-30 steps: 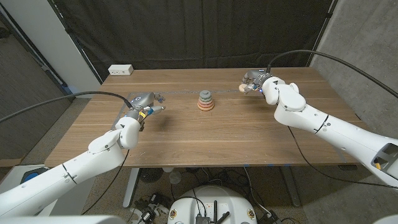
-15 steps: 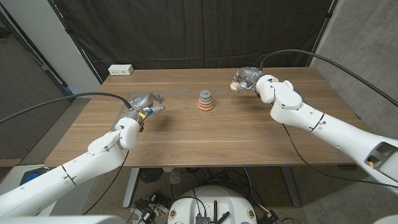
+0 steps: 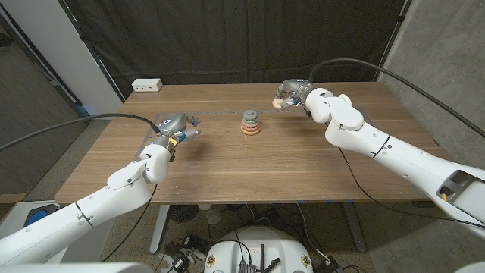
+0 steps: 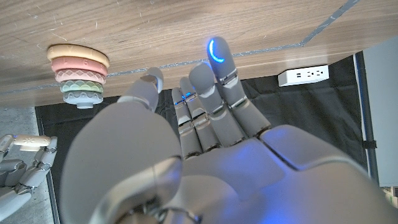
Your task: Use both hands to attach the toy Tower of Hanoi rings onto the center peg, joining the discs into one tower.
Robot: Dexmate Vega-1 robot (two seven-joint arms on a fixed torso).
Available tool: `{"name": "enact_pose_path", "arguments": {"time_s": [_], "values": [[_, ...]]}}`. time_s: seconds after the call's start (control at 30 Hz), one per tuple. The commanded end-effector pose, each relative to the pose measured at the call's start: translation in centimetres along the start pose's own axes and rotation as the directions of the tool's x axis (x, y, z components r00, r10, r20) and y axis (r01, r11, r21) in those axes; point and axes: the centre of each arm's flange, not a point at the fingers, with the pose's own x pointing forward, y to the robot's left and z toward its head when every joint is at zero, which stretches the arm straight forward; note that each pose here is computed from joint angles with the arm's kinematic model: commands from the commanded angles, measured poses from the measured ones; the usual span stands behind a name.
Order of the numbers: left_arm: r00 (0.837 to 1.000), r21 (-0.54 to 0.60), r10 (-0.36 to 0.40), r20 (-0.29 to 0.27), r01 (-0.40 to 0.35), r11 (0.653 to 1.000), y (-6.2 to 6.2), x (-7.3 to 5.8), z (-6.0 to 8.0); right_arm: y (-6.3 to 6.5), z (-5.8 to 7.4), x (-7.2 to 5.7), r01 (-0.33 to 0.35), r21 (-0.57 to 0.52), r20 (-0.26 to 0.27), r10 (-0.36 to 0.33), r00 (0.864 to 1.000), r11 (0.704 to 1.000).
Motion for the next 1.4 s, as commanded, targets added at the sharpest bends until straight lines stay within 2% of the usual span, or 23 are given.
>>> {"name": "enact_pose_path", "arguments": {"time_s": [0.03, 0.37, 0.83, 1.4], "values": [[1.000, 0.005, 0.004, -0.002, -0.004, 1.000, 0.1, -0.1, 0.0, -0.4, 2.0, 0.7, 0.001, -0.014, 0.059, 0.000, 0.998, 1.000], [1.000, 0.005, -0.002, 0.000, 0.002, 1.000, -0.1, -0.2, 0.1, -0.6, 3.6, 1.4, -0.004, -0.022, 0.095, 0.006, 0.995, 1.000], [1.000, 0.012, -0.003, -0.002, 0.003, 1.000, 0.0, -0.6, 0.1, -0.7, 5.1, 2.4, -0.020, -0.029, 0.123, 0.023, 0.992, 0.999], [1.000, 0.015, -0.002, -0.008, 0.002, 1.000, 0.1, -0.9, 0.0, -0.8, 7.7, 3.7, -0.037, -0.054, 0.177, 0.046, 0.983, 0.998]]}}
